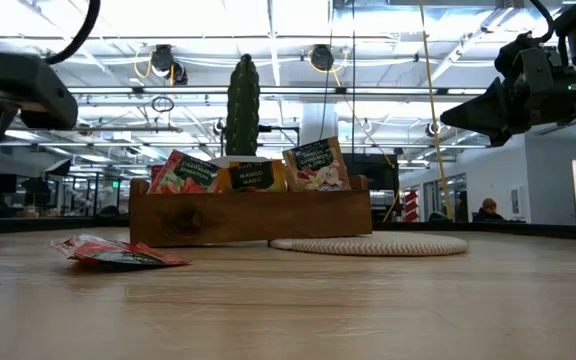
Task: Pick & Place Tea
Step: Put the red tea bag into the left section of the wooden organizer
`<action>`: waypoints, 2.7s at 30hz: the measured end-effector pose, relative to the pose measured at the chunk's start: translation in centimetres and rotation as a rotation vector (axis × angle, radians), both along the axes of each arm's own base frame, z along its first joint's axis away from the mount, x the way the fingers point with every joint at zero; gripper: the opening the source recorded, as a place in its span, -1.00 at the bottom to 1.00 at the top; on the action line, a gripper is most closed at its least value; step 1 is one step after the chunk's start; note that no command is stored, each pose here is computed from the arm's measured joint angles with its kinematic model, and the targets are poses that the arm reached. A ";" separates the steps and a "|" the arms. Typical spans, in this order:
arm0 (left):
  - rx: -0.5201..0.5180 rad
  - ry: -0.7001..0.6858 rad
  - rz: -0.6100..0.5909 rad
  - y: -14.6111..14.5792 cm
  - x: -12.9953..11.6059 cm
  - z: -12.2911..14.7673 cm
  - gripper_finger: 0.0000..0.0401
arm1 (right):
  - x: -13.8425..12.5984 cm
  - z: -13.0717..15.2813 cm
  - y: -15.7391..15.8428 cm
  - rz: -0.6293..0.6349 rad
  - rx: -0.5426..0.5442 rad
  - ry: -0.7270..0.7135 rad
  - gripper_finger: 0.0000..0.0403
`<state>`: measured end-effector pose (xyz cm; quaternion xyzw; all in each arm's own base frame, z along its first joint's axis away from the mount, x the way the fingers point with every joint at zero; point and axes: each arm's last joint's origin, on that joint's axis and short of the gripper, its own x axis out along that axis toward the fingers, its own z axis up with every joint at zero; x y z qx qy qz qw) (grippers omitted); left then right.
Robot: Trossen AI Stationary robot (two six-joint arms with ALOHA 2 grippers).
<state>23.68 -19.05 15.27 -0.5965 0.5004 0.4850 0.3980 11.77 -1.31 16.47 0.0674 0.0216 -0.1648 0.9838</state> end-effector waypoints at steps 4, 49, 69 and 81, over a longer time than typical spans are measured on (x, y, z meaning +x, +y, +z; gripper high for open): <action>0.023 0.017 -0.005 -0.2 0.2 -1.2 -0.06 | 0.0 0.0 0.0 0.000 0.000 0.000 -1.00; 0.485 -0.244 -0.374 2.6 0.2 3.8 -0.99 | 0.0 0.0 0.0 0.001 0.000 0.000 -1.00; 1.257 -0.448 -0.598 6.4 4.6 3.4 -1.00 | 0.0 0.0 0.0 0.000 0.000 0.001 -1.00; 1.270 -0.459 -0.502 5.2 4.5 -0.6 -1.00 | 0.0 0.0 0.0 0.000 0.000 0.000 -1.00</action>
